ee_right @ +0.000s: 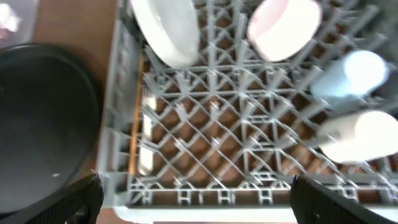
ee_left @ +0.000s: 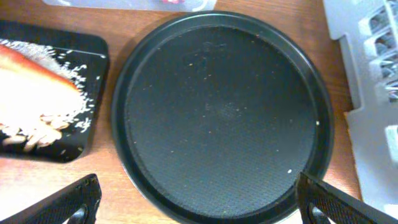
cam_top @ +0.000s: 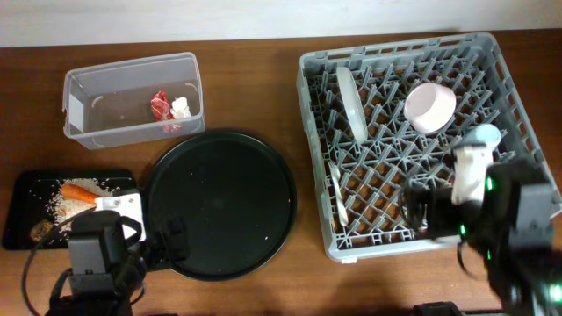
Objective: Sort waste into correct bins and load items into the dishwasher rack
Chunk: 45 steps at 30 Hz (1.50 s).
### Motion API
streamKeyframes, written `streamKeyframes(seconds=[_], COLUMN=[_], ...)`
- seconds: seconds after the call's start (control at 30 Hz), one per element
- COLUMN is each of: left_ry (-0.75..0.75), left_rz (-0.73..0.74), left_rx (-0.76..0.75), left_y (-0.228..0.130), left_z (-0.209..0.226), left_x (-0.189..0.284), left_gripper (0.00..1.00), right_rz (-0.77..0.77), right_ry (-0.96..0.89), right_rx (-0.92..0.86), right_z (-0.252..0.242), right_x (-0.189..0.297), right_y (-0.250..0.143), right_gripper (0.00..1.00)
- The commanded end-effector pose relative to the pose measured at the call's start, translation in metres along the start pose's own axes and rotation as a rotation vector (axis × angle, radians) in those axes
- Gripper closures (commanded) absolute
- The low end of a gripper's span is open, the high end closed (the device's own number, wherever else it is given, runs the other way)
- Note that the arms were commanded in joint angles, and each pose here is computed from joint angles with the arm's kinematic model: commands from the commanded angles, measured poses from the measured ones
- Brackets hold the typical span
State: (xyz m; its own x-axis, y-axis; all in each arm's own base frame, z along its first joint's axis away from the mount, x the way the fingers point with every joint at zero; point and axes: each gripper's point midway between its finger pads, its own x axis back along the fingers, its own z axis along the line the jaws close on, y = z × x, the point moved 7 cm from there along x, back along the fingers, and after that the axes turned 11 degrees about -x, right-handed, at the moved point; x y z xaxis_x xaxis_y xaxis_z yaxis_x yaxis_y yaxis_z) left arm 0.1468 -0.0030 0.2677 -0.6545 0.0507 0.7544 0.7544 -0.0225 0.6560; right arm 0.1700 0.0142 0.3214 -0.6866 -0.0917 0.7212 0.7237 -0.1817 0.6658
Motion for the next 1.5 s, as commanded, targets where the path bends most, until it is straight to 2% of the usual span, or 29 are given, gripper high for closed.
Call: streamKeyframes(seconds=[0.0,0.6,0.73,0.97,1.1,1.27,1.37,1.47], left_ry=[-0.042,-0.042,-0.042,-0.042,-0.042,-0.042,-0.042,-0.042], left_rz=[0.008,0.01,0.01,0.01,0.01,0.01,0.01,0.01], left_rx=[-0.006,-0.006,-0.006,-0.006,-0.006,-0.006,-0.006,-0.006], left_y=[-0.003,-0.003,-0.003,-0.003,-0.003,-0.003,-0.003,-0.003], left_z=[-0.004,-0.004,-0.004,-0.004,-0.004,-0.004,-0.004,-0.004], left_x=[0.0,0.0,0.0,0.0,0.0,0.0,0.0,0.0], left_gripper=[0.01,0.01,0.01,0.01,0.01,0.01,0.01,0.01], right_rz=[-0.09,-0.068,-0.104,-0.415,-0.607,-0.803,-0.873,-0.881], right_ry=[-0.066,-0.072,-0.075,0.032,0.082,0.14,0.145,0.106], right_rx=[-0.009,-0.009,-0.009,0.002,0.01,0.022,0.033,0.11], right_z=[-0.011,-0.012,-0.013,-0.013,-0.02,-0.024,-0.026,-0.028], right_x=[0.016,0.018,0.015,0.001,-0.032,-0.062,-0.074,-0.087], right_y=[-0.012,-0.019,-0.016,-0.028,-0.055,-0.07,-0.071,-0.077], right_gripper=[0.01,0.01,0.02,0.01,0.01,0.01,0.01,0.01])
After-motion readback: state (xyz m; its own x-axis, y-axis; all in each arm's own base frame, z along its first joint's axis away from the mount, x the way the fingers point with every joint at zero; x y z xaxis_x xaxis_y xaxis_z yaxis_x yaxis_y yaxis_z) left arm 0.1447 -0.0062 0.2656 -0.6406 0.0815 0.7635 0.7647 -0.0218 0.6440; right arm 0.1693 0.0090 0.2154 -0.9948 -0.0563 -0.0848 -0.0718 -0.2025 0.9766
